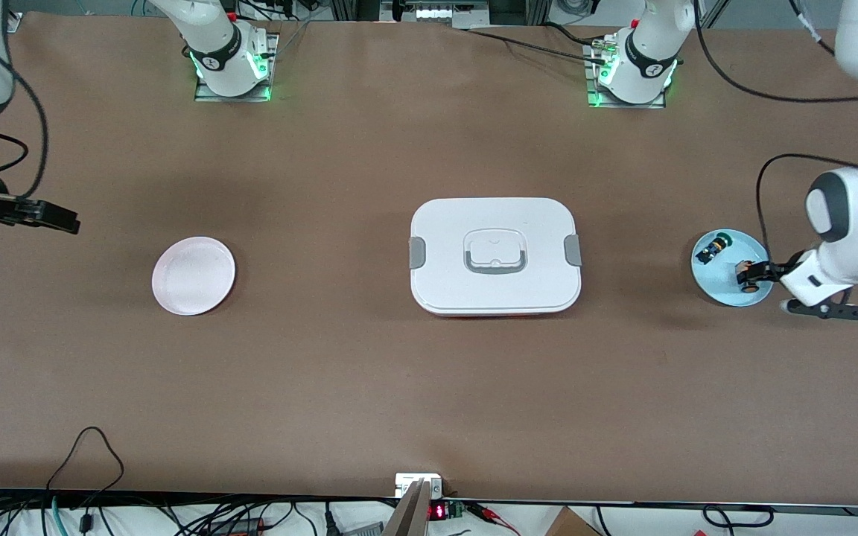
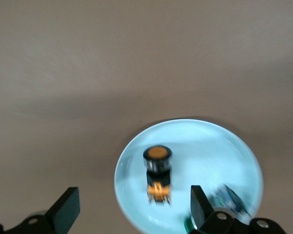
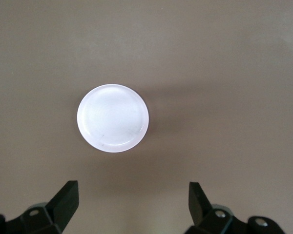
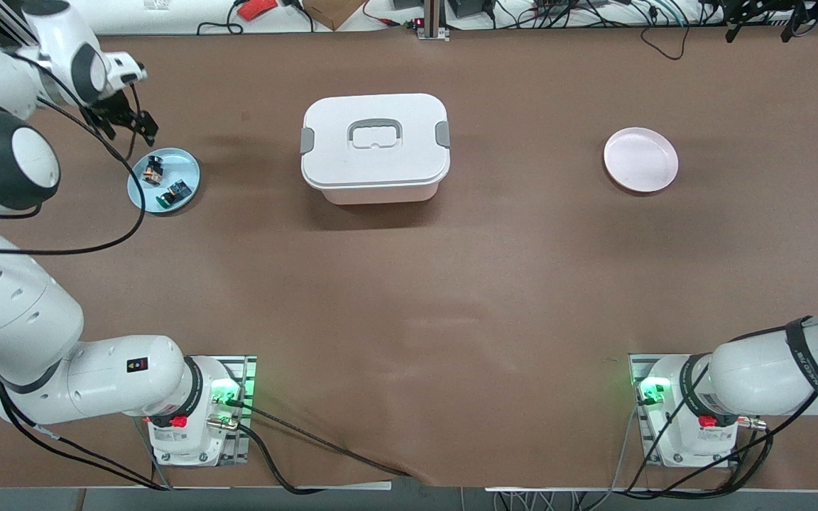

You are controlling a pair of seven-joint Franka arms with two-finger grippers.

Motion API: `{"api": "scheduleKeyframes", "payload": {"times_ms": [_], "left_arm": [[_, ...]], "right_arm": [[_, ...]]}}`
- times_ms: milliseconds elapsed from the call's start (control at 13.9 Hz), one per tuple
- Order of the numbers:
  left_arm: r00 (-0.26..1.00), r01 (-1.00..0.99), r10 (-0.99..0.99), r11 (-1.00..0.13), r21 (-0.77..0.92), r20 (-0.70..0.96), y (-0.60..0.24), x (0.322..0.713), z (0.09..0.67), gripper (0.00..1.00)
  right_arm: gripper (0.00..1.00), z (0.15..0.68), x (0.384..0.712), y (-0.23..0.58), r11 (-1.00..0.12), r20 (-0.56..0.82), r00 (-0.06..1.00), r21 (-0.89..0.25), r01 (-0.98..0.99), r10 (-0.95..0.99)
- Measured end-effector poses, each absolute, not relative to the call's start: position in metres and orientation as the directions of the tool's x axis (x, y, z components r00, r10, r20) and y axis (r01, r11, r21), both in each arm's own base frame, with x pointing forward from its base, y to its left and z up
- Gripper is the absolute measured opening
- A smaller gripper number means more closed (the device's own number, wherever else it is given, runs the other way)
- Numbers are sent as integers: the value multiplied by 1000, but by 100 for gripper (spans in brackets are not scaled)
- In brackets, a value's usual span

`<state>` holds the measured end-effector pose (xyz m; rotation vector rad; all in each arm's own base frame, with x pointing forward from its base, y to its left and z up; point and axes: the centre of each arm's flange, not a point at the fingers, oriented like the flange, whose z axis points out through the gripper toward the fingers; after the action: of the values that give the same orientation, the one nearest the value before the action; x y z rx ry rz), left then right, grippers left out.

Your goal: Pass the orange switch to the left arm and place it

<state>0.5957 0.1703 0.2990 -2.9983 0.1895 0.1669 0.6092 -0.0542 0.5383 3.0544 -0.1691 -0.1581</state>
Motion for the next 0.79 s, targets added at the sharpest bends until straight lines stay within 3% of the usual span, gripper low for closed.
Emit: {"api": "scheduleKeyframes", "payload": {"times_ms": [215,431,789], "left_arm": [[985,-168,-160,-976,-140,-66,121,597,424,100],[995,-98,-98,-993,-65,-7,78,572,532,100],[999,-4,-5,-1000,29,-36,42,535,615,100]], "right_arm": [[100,524,593,-62,-995,-17,997,66,-79,-81],[100,534,571,-54,-996,-25,997,58,-72,-74],[100,560,565,-52,-996,-6,997,55,-72,-72]]}}
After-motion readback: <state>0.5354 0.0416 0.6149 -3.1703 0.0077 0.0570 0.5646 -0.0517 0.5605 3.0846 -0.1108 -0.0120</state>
